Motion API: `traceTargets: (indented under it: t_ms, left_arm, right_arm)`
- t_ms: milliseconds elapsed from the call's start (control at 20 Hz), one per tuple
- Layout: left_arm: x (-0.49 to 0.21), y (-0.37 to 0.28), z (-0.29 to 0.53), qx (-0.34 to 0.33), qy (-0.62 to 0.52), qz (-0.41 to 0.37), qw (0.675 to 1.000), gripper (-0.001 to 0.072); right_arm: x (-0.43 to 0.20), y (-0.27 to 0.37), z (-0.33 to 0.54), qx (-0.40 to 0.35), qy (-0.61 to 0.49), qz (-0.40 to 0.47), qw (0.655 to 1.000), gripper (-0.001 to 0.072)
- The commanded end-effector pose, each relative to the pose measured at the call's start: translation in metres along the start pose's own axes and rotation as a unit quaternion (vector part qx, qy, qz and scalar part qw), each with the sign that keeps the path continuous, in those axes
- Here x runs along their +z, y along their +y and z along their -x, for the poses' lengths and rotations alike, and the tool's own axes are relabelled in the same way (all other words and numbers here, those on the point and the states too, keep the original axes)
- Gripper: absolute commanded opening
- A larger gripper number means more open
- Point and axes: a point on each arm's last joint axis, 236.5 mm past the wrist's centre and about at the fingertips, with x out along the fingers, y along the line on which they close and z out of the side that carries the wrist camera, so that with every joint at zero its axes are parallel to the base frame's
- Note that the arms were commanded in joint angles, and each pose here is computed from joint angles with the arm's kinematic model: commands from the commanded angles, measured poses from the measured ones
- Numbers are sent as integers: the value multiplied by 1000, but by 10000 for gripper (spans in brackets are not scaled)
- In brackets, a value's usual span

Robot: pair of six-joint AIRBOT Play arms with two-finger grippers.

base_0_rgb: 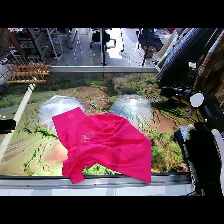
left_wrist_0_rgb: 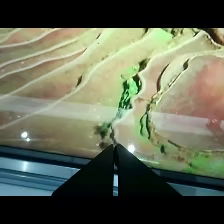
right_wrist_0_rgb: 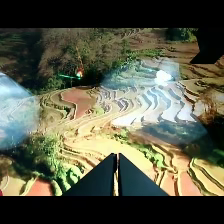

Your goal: Fold the clothes and pants, and hang the long-sleeved shirts on hangers.

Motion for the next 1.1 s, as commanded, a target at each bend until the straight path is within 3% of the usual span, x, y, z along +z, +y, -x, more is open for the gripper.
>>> traceTargets:
  t_ms: [0, 100, 150, 200, 400, 500, 550, 600, 700, 750, 800, 850, 950, 1000, 1050]
  left_arm:
    - [6, -17, 0, -36, -12, 8, 999, 17]
    - [8, -43, 0, -93, -10, 12, 996, 20]
    - [2, -59, 0, -129, 7, 12, 992, 113]
    - [1, -72, -1, -159, 18, 13, 987, 288]
    - [-15, -101, -24, -225, 64, 22, 972, 297]
    - [-37, -118, -43, -262, 88, -13, 961, 296]
    - [-51, -132, -51, -292, 103, -22, 950, 292]
    - [-64, -148, -59, -323, 109, -22, 940, 226]
    - [-82, -171, -77, -349, 84, -16, 933, 212]
    - [-94, -179, -85, -346, 76, -25, 935, 212]
    - [-108, -187, -92, -340, 67, -36, 937, 215]
    - [-120, -195, -97, -334, 56, -51, 939, 250]
    - [-139, -208, -104, -324, 43, -71, 942, 647]
    - [-147, -214, -107, -322, 45, -81, 942, 704]
    - [-153, -218, -109, -323, 50, -89, 941, 704]
  right_arm:
    - [0, 1, 0, 1, 0, 0, 1000, 59]
    - [0, 1, 0, 1, 0, 0, 1000, 59]
    - [0, 1, 0, 1, 0, 0, 1000, 59]
    - [0, 1, 0, 0, 0, 0, 1000, 59]
    - [0, 8, 0, 17, 1, -35, 999, 58]
    - [-13, 6, 1, 12, 30, -66, 997, 59]
    - [-29, 0, 5, 2, 64, -34, 997, 58]
    - [-48, -5, 10, -2, 105, 14, 994, 59]
    - [-88, -14, 24, 8, 192, 61, 980, 72]
    - [-113, -21, 33, 12, 241, 50, 969, 233]
    - [-146, -24, 42, 27, 293, 23, 955, 489]
    - [-180, -21, 51, 56, 338, -3, 939, 523]
    - [-246, 6, 76, 146, 407, -72, 899, 527]
    - [-271, 21, 89, 186, 432, -105, 876, 527]
    - [-292, 28, 101, 204, 459, -128, 855, 527]
